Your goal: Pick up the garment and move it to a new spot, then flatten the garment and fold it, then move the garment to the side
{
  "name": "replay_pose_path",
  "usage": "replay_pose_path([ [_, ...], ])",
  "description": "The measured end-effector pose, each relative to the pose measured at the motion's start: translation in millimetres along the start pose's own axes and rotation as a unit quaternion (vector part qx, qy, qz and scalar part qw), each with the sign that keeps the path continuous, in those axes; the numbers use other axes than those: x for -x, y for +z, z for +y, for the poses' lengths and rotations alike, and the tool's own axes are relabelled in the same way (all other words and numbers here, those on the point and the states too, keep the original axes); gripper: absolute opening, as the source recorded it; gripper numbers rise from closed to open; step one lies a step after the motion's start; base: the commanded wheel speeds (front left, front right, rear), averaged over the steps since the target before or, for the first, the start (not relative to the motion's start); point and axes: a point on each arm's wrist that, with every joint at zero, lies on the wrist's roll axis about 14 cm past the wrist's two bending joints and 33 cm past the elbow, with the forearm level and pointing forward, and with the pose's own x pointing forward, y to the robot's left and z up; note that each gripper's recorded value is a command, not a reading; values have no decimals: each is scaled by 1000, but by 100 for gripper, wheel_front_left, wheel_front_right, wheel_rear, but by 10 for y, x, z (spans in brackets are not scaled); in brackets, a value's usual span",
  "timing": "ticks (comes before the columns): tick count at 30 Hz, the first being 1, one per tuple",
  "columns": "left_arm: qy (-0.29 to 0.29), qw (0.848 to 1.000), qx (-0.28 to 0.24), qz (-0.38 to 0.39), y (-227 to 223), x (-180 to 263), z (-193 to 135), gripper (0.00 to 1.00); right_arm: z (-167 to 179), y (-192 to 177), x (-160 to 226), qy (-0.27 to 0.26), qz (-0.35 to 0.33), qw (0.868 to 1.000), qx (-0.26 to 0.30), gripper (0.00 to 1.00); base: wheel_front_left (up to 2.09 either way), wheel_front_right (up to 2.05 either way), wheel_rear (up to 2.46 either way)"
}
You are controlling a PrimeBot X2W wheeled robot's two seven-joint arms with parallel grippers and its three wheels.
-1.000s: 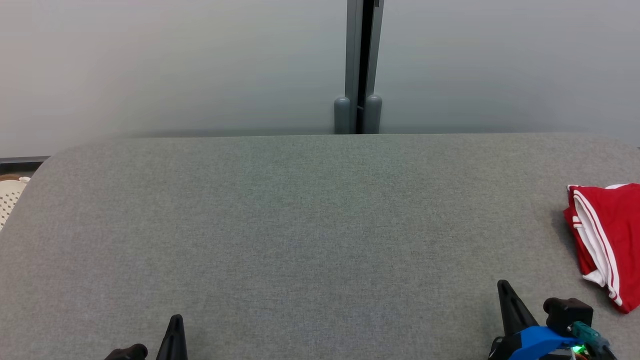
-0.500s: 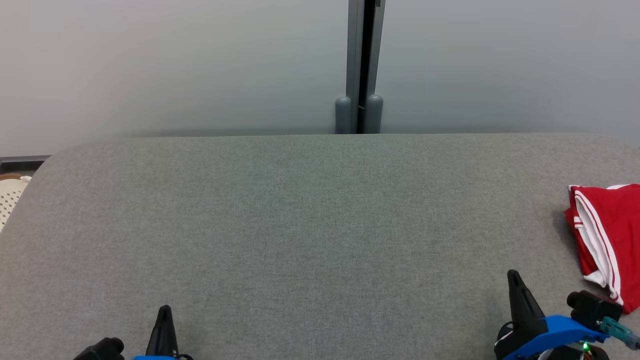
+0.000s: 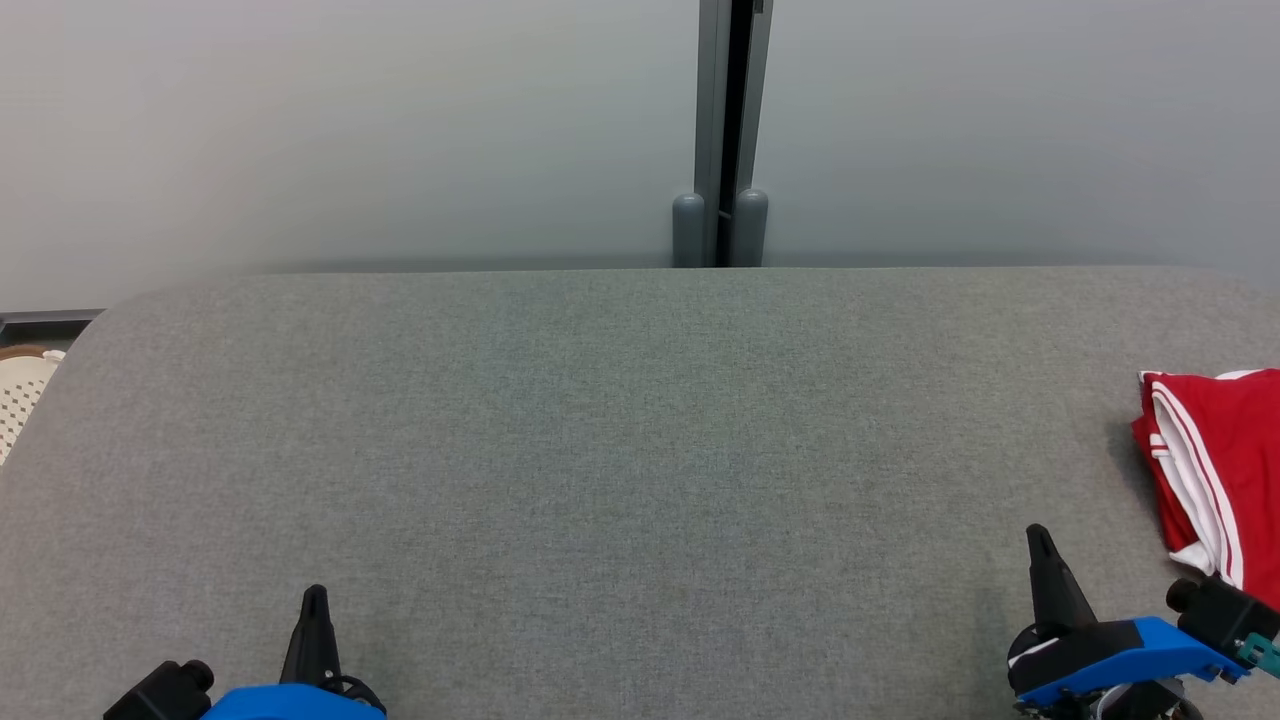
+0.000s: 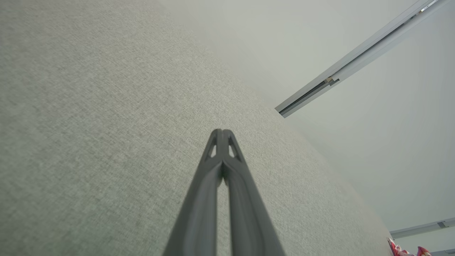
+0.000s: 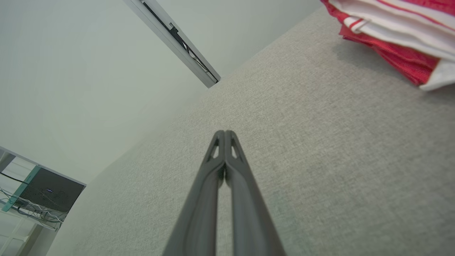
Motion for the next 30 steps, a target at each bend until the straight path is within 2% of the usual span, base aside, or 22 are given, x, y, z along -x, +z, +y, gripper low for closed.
replay_pose_path([
  [15,-10,996,94,-10,139,-61,-86,0,63,92,-27,6,-6,995,-101,0,0,0,0],
  [30,-26,984,173,-18,273,-106,-170,0,137,181,-47,19,-11,982,-189,0,0,0,0],
])
